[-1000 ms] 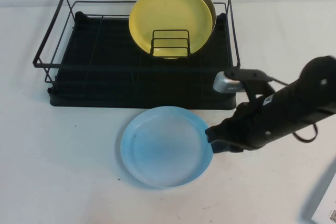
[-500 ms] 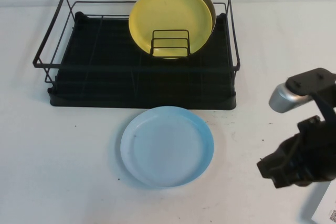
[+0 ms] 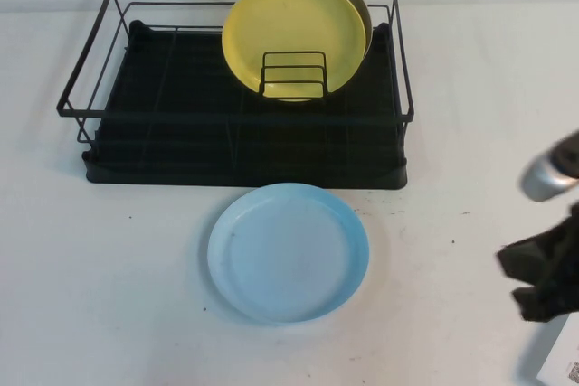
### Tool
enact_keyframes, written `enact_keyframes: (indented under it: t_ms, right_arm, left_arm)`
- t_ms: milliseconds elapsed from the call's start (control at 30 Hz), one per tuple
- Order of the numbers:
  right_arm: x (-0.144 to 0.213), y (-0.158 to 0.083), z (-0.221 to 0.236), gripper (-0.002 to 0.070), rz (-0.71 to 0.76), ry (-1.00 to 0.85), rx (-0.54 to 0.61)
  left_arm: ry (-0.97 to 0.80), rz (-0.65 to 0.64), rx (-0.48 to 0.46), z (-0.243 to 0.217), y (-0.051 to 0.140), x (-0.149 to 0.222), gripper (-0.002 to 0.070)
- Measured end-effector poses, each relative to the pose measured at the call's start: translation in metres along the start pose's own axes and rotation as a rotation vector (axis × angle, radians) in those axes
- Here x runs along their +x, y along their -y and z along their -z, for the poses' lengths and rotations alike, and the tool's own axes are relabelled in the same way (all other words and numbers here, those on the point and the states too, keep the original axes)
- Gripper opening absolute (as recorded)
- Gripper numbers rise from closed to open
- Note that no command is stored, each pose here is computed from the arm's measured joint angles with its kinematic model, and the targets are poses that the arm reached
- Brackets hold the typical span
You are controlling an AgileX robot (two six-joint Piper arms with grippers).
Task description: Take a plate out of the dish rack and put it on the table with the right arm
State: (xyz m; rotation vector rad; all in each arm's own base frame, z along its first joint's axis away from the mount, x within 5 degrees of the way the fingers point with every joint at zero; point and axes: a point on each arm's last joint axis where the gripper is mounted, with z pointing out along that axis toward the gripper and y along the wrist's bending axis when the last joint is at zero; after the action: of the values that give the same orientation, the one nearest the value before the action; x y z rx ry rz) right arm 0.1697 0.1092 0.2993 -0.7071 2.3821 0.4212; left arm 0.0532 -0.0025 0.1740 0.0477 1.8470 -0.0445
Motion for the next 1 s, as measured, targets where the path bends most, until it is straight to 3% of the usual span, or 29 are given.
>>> enact_keyframes:
  t_ms: [233, 533, 667, 1000]
  right_arm:
    - [0.075, 0.037, 0.013, -0.0018, -0.127, 0.206, 0.247]
    - [0.159, 0.032, 0.024, -0.0018, -0.133, 0.683, 0.480]
    - [0.174, 0.029, 0.026, -0.0018, -0.118, 0.808, 0.532]
    - [0.180, 0.028, 0.023, -0.0018, -0.123, 0.795, 0.534]
  left_arm:
    - [0.000, 0.000, 0.000, 0.000, 0.000, 0.000, -0.0004]
    - [0.000, 0.000, 0.000, 0.000, 0.000, 0.000, -0.0004]
    - [0.000, 0.000, 0.000, 0.000, 0.000, 0.000, -0.0004]
    - [0.000, 0.000, 0.000, 0.000, 0.000, 0.000, -0.0004]
